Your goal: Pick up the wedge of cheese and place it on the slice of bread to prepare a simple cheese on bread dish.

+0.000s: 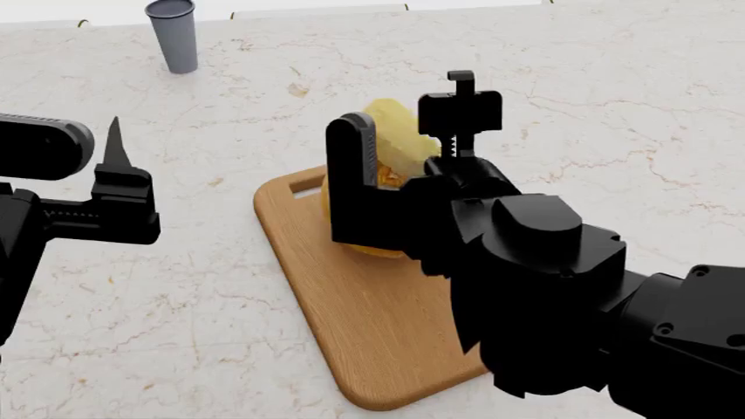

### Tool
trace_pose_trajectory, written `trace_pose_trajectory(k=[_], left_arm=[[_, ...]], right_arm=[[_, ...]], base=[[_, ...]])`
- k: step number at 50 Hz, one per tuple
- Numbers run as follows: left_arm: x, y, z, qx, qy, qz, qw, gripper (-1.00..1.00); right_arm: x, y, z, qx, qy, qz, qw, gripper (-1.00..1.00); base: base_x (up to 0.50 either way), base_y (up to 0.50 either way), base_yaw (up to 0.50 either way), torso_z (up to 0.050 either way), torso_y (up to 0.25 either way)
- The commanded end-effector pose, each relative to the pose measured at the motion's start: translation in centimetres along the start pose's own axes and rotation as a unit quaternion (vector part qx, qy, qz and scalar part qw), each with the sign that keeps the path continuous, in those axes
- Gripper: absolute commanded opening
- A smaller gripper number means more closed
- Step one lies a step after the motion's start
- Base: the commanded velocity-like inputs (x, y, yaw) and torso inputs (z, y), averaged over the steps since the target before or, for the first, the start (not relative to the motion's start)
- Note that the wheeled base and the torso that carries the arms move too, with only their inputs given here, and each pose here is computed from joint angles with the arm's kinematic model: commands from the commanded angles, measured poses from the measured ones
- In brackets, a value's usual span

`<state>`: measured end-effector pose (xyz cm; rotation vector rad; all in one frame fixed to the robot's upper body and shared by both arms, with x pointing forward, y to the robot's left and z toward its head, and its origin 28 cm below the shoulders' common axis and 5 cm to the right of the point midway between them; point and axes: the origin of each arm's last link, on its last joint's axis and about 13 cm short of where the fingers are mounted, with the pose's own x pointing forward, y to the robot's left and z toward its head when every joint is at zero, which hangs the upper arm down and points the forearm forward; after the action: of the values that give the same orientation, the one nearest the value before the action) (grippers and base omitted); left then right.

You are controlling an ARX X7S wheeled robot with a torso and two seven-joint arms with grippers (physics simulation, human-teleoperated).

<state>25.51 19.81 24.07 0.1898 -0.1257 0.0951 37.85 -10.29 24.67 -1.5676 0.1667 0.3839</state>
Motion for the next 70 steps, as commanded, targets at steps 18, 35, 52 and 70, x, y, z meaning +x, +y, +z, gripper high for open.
trace_pose_trajectory(k=[18,35,52,70], left_arm=[[0.0,0.0,0.0,0.000,0.001,0.001,1.000,1.00],[0.1,0.0,0.0,0.001,0.001,0.002,1.000,1.00],[0.1,0.0,0.0,0.004,0.000,0.003,1.000,1.00],[0.0,0.0,0.0,0.003,-0.003,0.003,1.000,1.00]], right_arm=[[-1.4,-0.7,-0.8,-0.007,0.022,0.006,1.000,1.00],[-5.4,-2.7,-3.6,0.018,0.083,-0.017,0.996,1.00],[-13.7,-3.9,-4.6,0.230,-0.024,-0.283,0.931,1.00],[-13.9,0.6,-2.3,0.564,-0.189,-0.302,0.745,1.00]], base=[[0.00,0.00,0.00,0.000,0.000],[0.00,0.00,0.00,0.000,0.000],[0.00,0.00,0.00,0.000,0.000],[0.00,0.00,0.00,0.000,0.000]])
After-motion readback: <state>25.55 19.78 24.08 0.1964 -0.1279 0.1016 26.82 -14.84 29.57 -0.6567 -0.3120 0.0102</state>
